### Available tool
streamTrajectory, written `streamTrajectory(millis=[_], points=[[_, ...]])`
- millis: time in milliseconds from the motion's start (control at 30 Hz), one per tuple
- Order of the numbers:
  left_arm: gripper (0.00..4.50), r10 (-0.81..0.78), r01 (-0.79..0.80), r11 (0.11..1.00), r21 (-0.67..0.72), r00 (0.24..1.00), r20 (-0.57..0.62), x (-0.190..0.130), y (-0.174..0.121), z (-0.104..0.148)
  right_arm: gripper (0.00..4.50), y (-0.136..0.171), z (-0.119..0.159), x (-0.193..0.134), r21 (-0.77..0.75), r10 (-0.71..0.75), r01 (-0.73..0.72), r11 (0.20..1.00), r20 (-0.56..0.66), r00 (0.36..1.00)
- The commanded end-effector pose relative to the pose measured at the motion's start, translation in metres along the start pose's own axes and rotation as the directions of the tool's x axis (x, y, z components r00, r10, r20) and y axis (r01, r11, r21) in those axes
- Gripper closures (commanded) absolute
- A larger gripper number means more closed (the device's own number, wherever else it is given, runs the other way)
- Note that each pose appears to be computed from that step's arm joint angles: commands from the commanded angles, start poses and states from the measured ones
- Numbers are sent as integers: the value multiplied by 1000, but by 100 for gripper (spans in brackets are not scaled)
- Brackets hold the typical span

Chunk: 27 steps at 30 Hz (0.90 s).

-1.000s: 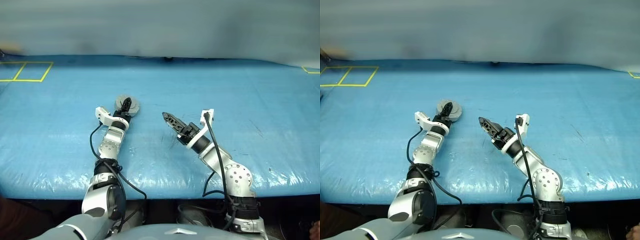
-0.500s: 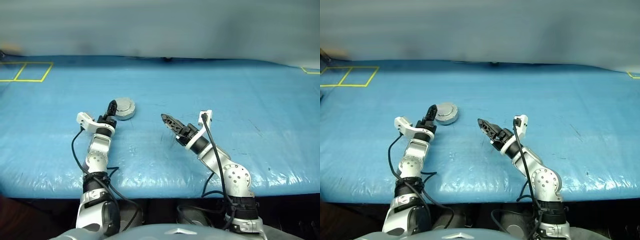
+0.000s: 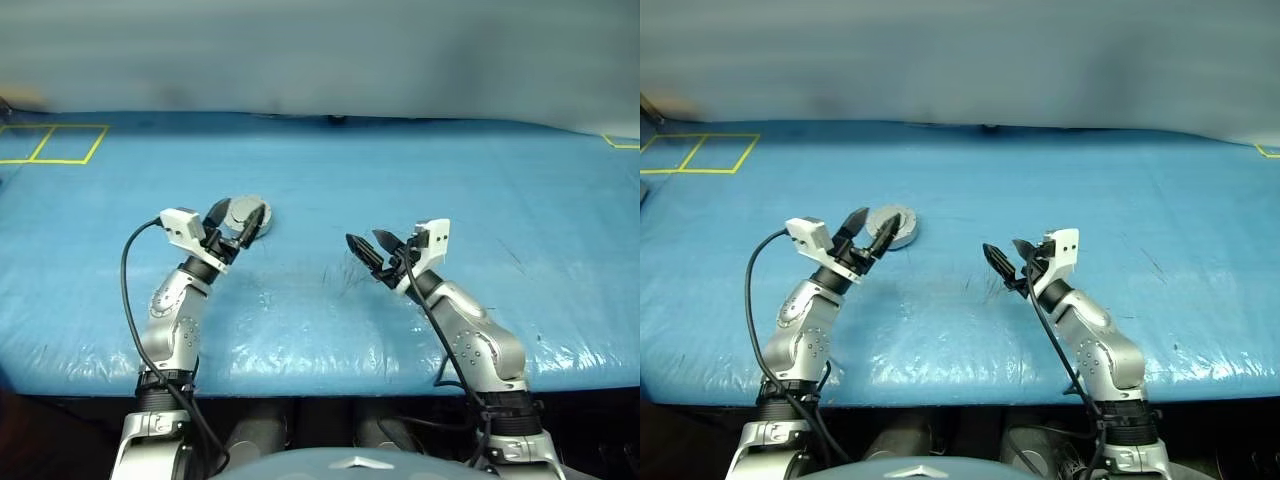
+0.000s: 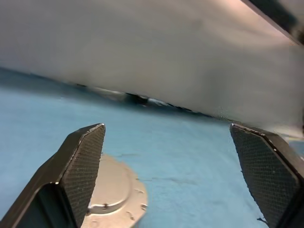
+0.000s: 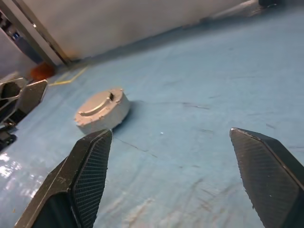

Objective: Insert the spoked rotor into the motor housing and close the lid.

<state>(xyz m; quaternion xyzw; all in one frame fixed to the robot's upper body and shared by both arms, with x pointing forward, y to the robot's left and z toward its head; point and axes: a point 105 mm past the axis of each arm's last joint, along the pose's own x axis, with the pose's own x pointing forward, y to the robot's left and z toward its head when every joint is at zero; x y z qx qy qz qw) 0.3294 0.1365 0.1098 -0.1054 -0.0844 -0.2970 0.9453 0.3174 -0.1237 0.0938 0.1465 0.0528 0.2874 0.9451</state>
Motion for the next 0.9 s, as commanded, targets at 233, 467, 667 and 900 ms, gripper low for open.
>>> streamTrajectory(millis=[233, 467, 667, 900], points=[[4, -242, 267, 952, 152, 956, -166, 1, -43, -26, 34, -11, 13, 1, -273, 32, -38, 961, -25, 999], [0, -287, 326, 928, 180, 935, -210, -4, -50, -33, 0, -17, 8, -1, -319, 13, -33, 947, -64, 998], [0, -278, 316, 930, 187, 939, -202, -6, -49, -33, 0, -18, 6, 1, -331, 7, -30, 943, -70, 998], [0, -274, 311, 932, 186, 940, -202, -10, -53, -38, 0, -19, 4, -1, -330, 11, -36, 943, -75, 997]])
